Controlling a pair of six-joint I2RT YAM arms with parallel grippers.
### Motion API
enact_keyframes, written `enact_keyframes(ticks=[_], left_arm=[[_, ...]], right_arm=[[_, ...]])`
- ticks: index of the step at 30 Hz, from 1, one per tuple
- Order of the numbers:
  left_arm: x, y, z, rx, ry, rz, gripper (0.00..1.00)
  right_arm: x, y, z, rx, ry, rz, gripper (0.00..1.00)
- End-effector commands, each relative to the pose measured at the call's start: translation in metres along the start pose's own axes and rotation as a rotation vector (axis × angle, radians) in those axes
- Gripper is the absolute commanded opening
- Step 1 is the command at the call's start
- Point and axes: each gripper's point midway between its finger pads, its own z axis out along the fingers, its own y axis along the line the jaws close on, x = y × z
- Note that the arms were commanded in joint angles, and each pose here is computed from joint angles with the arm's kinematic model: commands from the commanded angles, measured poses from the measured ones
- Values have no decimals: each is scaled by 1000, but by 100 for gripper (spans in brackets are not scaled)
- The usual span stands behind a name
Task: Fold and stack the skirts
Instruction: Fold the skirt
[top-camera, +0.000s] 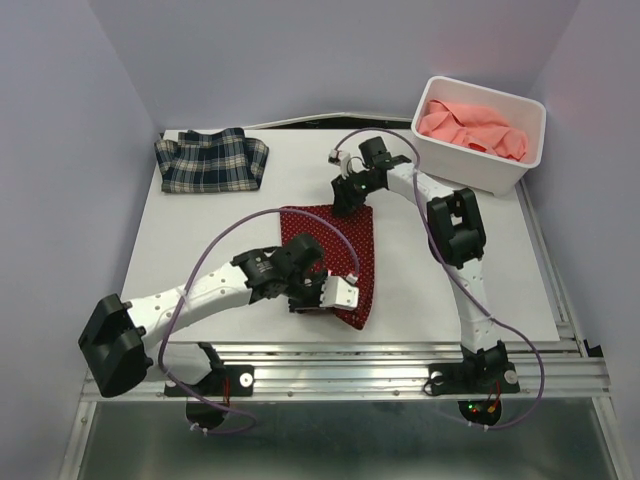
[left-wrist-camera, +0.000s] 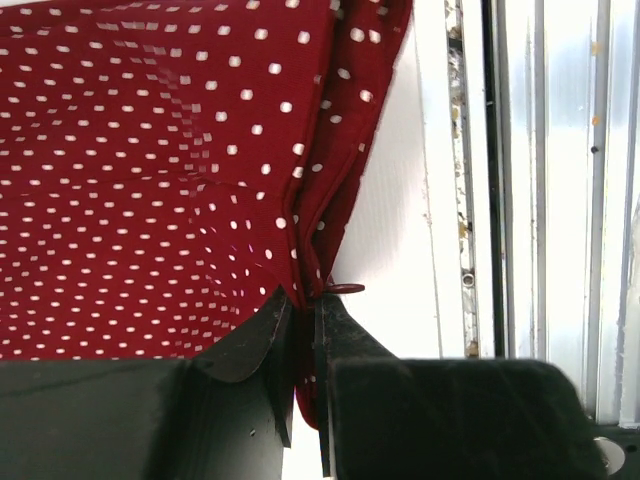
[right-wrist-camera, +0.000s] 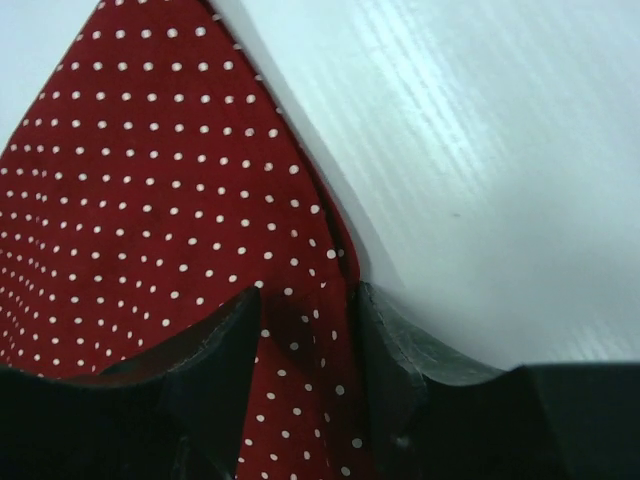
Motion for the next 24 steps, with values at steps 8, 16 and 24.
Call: enact_keyframes(ticks=[8, 16, 24], left_arm=[[-16, 83, -29, -47, -22, -102, 0], [-5, 163, -33, -144, 8, -123, 0], [8, 225, -34, -220, 22, -150, 0]], right_arm=[[62, 43, 11, -162, 137, 29, 48], [69, 52, 13, -191, 153, 27, 47], [66, 48, 17, -194, 147, 25, 48]])
